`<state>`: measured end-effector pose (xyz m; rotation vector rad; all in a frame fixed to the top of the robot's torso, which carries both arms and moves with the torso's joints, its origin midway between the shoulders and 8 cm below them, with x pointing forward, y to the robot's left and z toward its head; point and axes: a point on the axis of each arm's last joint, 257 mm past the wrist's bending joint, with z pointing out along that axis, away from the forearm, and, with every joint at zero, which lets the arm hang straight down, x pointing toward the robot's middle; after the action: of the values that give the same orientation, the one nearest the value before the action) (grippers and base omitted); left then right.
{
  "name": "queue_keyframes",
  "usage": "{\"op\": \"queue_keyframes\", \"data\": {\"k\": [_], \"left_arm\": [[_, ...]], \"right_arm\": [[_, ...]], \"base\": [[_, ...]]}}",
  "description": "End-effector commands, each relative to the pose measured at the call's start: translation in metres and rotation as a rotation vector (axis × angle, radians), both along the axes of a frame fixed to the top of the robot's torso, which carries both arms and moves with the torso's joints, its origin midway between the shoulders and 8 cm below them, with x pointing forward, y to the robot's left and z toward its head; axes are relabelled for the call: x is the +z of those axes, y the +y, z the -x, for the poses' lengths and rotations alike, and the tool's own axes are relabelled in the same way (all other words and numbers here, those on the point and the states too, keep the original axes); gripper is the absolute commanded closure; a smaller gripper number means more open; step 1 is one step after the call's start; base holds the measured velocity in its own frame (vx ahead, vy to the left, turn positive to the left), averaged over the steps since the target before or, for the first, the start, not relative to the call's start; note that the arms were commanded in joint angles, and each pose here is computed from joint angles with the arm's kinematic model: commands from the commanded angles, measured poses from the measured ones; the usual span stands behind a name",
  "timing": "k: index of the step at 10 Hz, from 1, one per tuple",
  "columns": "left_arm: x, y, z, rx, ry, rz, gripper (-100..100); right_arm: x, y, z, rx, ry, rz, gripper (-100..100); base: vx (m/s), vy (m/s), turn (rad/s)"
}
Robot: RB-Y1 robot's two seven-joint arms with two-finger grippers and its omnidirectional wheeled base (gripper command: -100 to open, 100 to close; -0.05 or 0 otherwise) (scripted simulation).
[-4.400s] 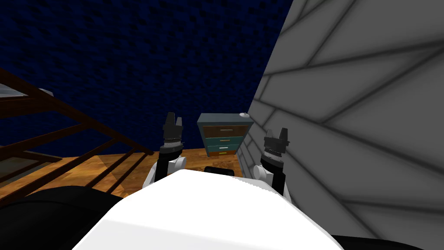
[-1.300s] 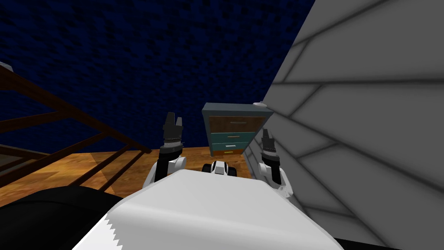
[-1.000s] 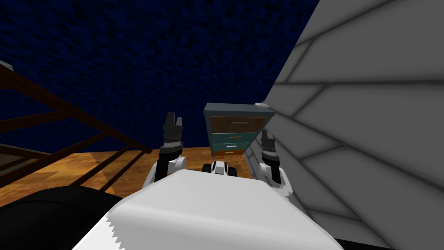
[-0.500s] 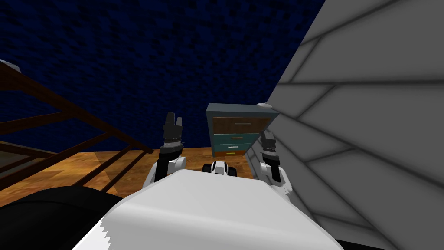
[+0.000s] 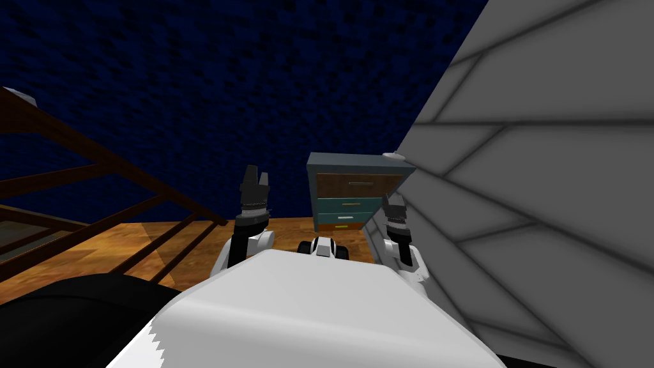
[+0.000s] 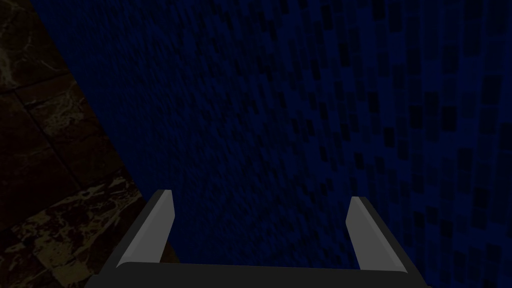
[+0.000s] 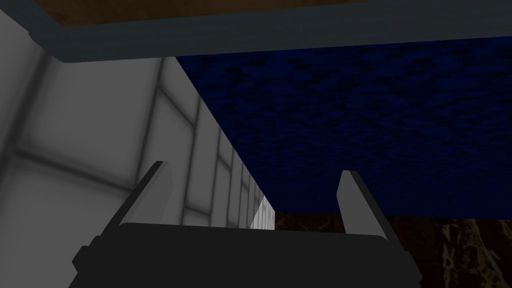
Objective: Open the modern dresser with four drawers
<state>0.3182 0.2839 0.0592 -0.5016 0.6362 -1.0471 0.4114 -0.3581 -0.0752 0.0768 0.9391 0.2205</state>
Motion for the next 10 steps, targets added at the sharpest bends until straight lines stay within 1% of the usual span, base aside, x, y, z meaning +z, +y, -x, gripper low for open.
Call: {"op": "queue_keyframes", "data": {"k": [1, 2, 4, 5, 7, 8, 10], "left_arm": [[0.000, 0.000, 0.000, 0.000, 0.000, 0.000, 0], [0.000, 0.000, 0.000, 0.000, 0.000, 0.000, 0], [0.000, 0.000, 0.000, 0.000, 0.000, 0.000, 0], [0.000, 0.000, 0.000, 0.000, 0.000, 0.000, 0], [0.000, 0.000, 0.000, 0.000, 0.000, 0.000, 0], [0.000, 0.000, 0.000, 0.000, 0.000, 0.000, 0], [0.000, 0.000, 0.000, 0.000, 0.000, 0.000, 0]], "right_arm": [[-0.004, -0.003, -0.001, -0.043, 0.004, 0.059, -100], [-0.014, -0.010, -0.005, -0.081, 0.019, 0.107, -100], [-0.014, -0.010, -0.005, -0.104, 0.018, 0.140, -100], [-0.025, -0.018, -0.008, -0.141, 0.035, 0.187, -100], [-0.025, -0.018, -0.008, -0.164, 0.033, 0.220, -100], [-0.036, -0.026, -0.011, -0.200, 0.052, 0.268, -100], [-0.036, -0.026, -0.011, -0.221, 0.051, 0.300, -100]], "base": [[0.010, 0.026, 0.004], [0.015, 0.050, 0.047], [0.013, 0.040, 0.013], [0.015, 0.037, 0.053], [0.015, 0.032, 0.013], [0.015, 0.037, 0.067], [0.014, 0.029, 0.011]]}}
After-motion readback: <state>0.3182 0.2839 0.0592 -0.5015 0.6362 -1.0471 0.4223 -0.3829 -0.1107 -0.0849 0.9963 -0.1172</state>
